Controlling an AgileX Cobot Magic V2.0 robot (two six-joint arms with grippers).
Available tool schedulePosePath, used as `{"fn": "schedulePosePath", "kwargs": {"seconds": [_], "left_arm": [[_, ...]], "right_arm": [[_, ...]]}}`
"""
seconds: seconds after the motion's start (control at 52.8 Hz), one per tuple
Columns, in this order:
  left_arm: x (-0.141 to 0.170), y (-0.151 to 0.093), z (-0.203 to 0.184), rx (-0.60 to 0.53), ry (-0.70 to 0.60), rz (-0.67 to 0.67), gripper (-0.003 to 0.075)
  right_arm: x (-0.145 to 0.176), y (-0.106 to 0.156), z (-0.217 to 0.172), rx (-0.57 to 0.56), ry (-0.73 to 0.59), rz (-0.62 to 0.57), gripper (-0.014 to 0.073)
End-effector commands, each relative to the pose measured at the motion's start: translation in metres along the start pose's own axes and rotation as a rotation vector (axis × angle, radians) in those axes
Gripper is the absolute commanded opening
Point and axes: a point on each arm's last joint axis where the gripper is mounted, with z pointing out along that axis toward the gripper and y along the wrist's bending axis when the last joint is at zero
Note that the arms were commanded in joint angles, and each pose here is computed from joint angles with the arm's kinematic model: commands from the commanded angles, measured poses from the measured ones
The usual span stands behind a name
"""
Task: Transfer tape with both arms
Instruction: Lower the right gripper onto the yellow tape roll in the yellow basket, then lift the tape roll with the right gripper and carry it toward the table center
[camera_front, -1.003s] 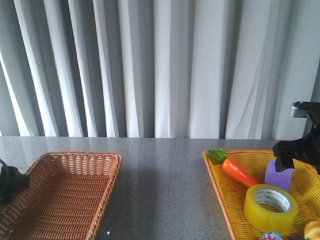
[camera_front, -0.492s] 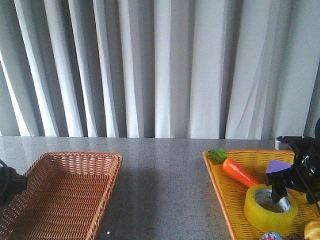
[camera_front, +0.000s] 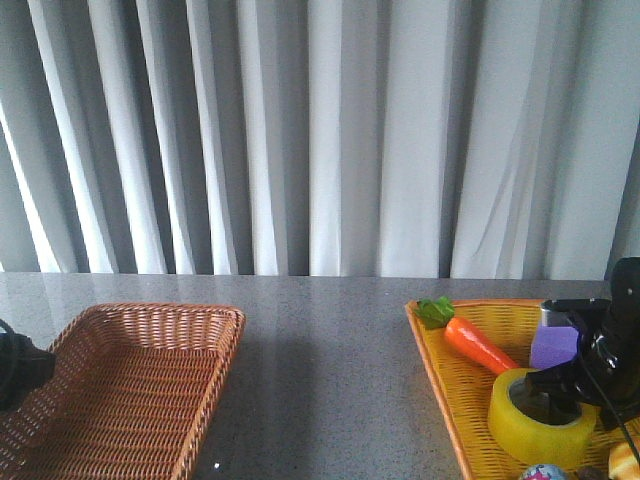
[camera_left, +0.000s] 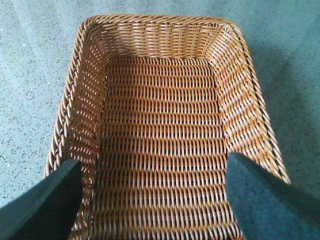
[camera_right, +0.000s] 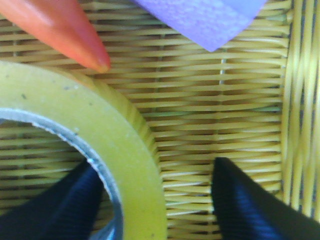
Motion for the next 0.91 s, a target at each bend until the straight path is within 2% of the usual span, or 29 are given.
{"fn": "schedulePosePath", "kwargs": {"seconds": [0.0, 0.17, 0.246, 0.378, 0.53, 0.662, 0.719, 0.814, 0.889], "left_arm": [[-0.016, -0.003, -0.012, 0.011, -0.103, -0.008, 0.0554], [-0.014, -0.003, -0.012, 0.011, -0.08, -0.007, 0.0554], [-0.014, -0.003, -0.012, 0.011, -0.078, -0.007, 0.0554], [-0.014, -0.003, -0.012, 0.011, -0.078, -0.007, 0.0554], [-0.013, -0.003, -0.012, 0.011, -0.075, -0.007, 0.0554], [-0.013, -0.003, -0.012, 0.011, -0.072, -0.007, 0.0554], [-0.013, -0.003, -0.012, 0.011, -0.071, -0.007, 0.0554], [-0.013, -0.003, -0.012, 0.011, -0.068, -0.007, 0.0554], [-0.012, -0.003, -0.012, 0.011, -0.066, -0.007, 0.0554]], "right_arm": [[-0.008, -0.003, -0.032, 0.023, -0.111, -0.019, 0.0297], [-0.007, -0.003, -0.033, 0.023, -0.099, -0.04, 0.0055], [-0.007, -0.002, -0.036, 0.023, -0.098, -0.057, -0.001], [-0.01, 0.0, -0.055, 0.001, -0.117, -0.049, -0.0008], [-0.021, 0.014, -0.113, -0.091, -0.259, -0.088, -0.0006], [-0.025, 0.049, -0.172, -0.157, -0.422, -0.194, -0.0005], [-0.023, 0.075, -0.198, -0.178, -0.495, -0.27, -0.0005], [-0.017, 0.117, -0.218, -0.211, -0.565, -0.375, -0.0005], [-0.014, 0.146, -0.219, -0.227, -0.594, -0.43, -0.0005]]}}
